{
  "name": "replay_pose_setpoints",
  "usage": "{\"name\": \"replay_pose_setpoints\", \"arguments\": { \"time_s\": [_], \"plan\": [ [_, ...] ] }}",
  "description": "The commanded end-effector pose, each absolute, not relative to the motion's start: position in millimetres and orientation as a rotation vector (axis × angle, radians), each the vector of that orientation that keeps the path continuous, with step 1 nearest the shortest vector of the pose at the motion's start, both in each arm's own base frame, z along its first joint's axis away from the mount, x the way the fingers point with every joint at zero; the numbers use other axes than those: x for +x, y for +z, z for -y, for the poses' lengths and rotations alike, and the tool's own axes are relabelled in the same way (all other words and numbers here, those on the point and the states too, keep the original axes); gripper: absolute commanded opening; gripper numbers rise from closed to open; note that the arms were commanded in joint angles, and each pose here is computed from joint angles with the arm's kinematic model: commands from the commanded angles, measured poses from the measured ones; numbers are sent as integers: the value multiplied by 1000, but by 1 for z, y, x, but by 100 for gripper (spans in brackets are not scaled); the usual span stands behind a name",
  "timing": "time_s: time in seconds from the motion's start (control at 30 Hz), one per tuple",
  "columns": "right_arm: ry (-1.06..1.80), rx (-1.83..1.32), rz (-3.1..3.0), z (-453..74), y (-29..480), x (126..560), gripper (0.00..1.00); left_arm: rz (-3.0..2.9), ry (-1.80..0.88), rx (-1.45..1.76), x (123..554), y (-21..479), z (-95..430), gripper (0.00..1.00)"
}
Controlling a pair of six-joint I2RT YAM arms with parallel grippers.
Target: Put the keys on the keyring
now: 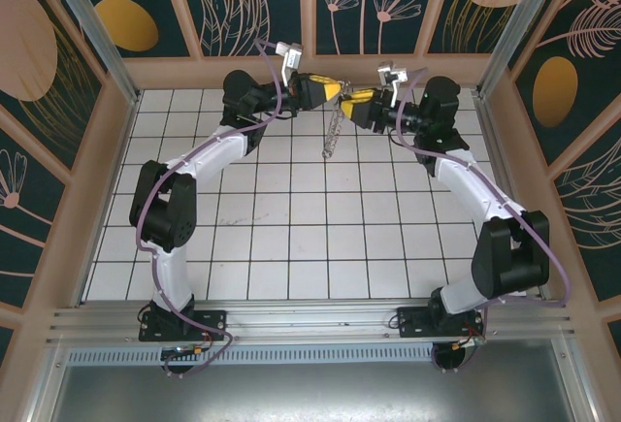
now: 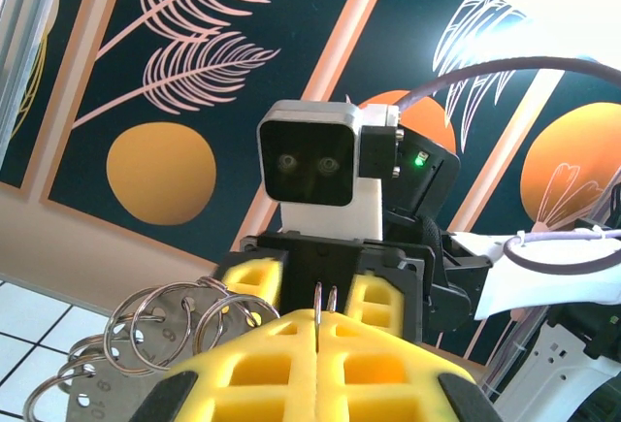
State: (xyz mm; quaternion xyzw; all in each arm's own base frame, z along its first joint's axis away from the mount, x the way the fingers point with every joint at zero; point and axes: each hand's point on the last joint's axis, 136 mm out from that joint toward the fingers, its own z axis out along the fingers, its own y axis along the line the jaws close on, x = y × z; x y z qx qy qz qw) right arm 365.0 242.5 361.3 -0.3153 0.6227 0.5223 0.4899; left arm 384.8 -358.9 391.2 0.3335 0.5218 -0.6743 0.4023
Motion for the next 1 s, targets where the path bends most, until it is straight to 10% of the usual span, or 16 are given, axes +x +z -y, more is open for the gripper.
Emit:
{"name": "replay_pose_setpoints", "arguments": {
  "time_s": [0.0, 0.97],
  "plan": [
    [1267, -815, -1436, -248, 381, 360, 10, -1207, -1677, 863, 368, 424, 351, 0],
    [1358, -873, -1527, -289, 345, 346, 0, -1122, -1719, 713, 371, 437, 341, 0]
  ]
}}
